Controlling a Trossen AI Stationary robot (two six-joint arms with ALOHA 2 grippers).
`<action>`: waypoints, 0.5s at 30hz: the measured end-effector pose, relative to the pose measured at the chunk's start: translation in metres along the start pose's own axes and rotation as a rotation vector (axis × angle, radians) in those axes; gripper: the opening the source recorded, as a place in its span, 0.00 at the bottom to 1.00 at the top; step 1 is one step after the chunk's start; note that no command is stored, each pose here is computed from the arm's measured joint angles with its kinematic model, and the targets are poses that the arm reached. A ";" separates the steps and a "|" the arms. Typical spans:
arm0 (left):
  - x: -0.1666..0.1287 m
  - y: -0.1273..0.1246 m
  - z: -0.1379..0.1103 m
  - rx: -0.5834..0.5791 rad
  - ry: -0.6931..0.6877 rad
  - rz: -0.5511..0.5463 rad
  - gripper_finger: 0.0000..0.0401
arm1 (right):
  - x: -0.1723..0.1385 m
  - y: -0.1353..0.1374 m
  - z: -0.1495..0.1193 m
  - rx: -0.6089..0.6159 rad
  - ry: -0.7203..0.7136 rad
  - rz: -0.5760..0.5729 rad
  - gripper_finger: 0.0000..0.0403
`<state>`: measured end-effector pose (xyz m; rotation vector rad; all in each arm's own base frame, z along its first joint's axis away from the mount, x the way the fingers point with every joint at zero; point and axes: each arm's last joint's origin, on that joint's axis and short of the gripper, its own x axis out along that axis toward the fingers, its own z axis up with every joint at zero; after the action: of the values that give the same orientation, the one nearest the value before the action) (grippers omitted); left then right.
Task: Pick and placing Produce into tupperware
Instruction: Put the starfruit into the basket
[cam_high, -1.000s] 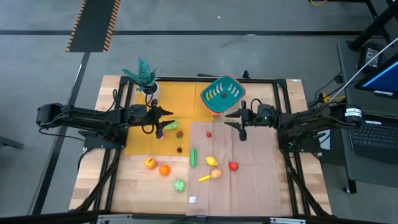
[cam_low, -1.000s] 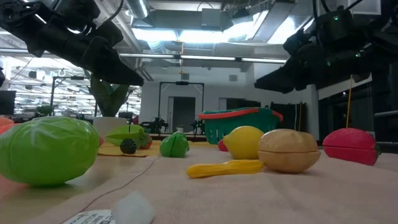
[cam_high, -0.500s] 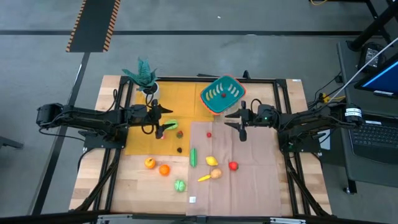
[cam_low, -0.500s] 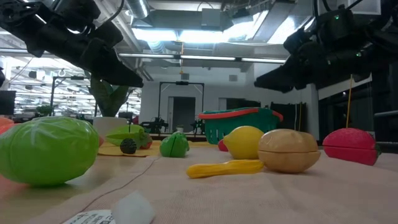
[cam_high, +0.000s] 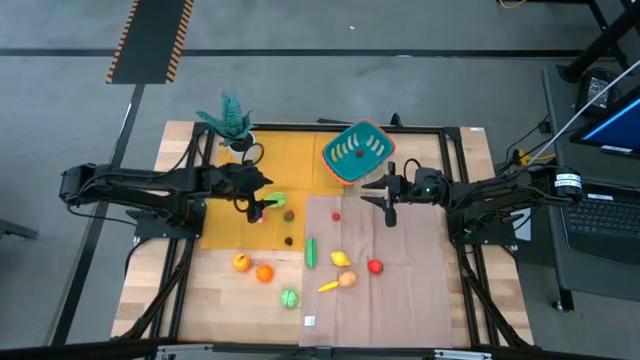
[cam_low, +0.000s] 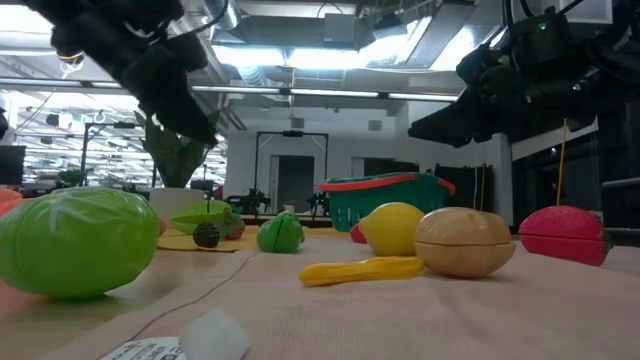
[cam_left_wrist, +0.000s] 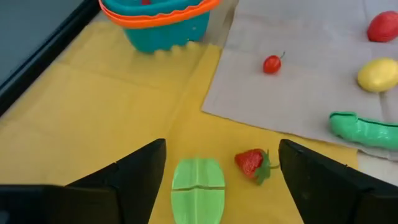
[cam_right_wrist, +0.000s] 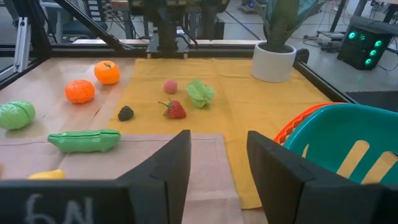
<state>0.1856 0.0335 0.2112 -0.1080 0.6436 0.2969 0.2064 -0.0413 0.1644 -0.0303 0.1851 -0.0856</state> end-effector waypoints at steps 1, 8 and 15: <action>0.000 -0.001 0.004 0.006 0.013 0.001 0.75 | 0.000 0.000 0.000 0.000 0.000 0.000 0.39; 0.017 -0.003 0.008 0.048 0.199 0.017 0.75 | 0.000 0.000 0.000 0.000 0.001 0.000 0.39; 0.027 -0.003 0.003 0.055 0.295 0.026 0.75 | 0.000 0.000 0.000 0.006 0.001 0.000 0.39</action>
<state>0.2087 0.0371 0.1969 -0.0911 0.9458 0.2903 0.2064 -0.0413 0.1642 -0.0244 0.1860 -0.0857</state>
